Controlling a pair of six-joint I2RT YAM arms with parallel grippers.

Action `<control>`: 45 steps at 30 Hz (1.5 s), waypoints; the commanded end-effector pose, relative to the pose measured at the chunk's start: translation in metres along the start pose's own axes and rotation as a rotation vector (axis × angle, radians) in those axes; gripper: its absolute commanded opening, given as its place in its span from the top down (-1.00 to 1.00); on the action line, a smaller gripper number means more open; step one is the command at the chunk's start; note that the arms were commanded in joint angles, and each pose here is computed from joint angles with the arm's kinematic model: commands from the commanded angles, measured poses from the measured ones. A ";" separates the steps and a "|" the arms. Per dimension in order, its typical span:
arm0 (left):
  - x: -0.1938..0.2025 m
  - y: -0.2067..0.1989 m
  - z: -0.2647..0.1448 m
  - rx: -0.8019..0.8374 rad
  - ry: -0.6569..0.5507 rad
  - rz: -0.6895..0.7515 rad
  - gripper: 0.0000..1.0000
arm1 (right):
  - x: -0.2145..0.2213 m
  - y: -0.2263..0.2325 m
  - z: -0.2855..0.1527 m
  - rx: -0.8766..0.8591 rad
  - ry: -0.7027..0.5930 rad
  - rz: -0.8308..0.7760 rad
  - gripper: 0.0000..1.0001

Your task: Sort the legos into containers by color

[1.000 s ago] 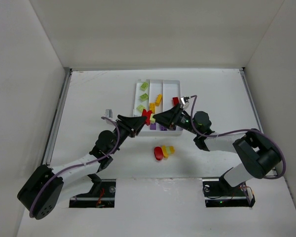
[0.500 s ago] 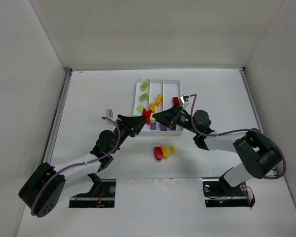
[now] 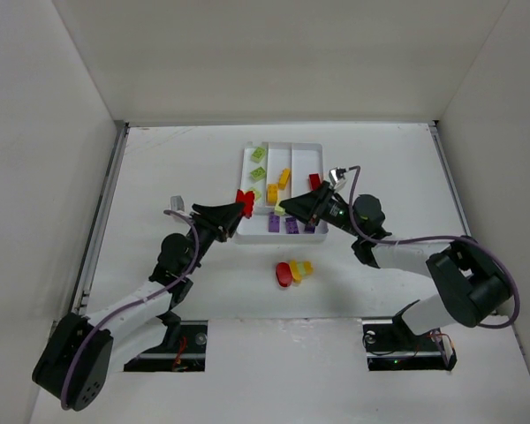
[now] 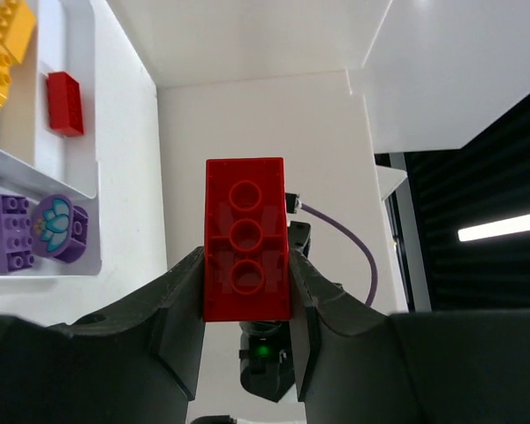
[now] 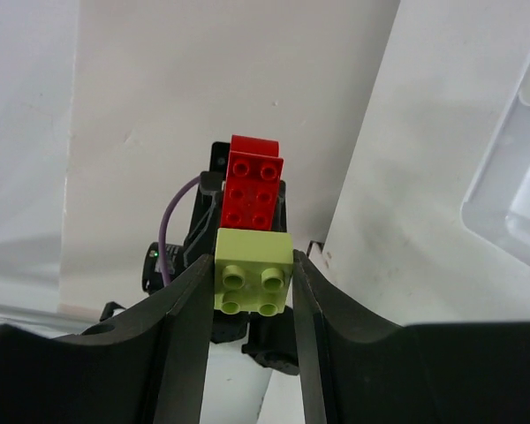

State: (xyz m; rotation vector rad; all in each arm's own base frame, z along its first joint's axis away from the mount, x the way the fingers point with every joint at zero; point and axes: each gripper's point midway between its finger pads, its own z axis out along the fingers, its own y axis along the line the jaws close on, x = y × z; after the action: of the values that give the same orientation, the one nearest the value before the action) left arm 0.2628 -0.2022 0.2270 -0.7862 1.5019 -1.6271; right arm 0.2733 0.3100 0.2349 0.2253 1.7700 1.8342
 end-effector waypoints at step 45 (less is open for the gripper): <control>-0.035 0.015 0.007 -0.037 -0.029 0.223 0.57 | -0.102 -0.077 0.115 0.484 -0.079 -0.239 -0.39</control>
State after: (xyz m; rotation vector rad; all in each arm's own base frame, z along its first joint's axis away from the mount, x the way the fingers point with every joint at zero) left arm 0.2864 -0.1699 0.1812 -0.6876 1.6395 -1.3360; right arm 0.4538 0.3515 0.1219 0.3286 2.2502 1.0315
